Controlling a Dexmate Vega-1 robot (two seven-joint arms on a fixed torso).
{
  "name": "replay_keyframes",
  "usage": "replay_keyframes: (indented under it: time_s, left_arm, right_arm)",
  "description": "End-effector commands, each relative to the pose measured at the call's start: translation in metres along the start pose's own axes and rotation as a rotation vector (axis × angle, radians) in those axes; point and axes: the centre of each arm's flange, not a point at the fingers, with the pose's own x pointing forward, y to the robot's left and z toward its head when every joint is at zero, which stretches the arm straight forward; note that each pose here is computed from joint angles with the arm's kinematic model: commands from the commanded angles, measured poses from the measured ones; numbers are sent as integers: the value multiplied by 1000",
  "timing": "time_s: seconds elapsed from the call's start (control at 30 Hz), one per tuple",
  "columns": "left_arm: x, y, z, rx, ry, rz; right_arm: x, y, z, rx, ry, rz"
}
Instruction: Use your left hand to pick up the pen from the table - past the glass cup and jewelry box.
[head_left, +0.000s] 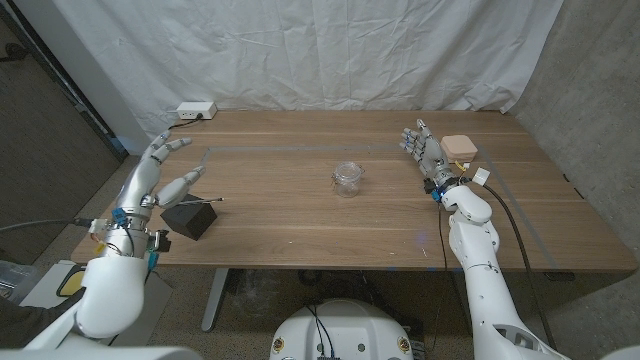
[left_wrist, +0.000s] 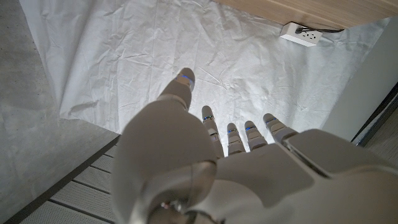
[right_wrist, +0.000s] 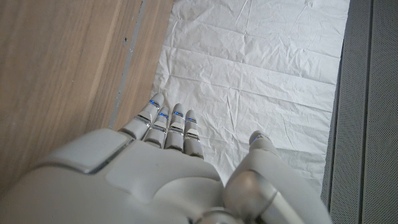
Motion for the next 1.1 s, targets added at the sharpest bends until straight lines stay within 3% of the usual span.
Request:
replay_keyframes:
  time_s: [0.03, 0.5, 1.1]
  left_arm:
    - [-7, 8, 2, 98, 20, -24]
    - [-16, 12, 7, 255, 49, -28]
    - [-17, 10, 5, 367, 86, -55]
  right_arm:
    - [2, 5, -2, 4, 6, 9]
    - [3, 11, -2, 4, 8, 15]
    - [2, 15, 5, -4, 12, 23]
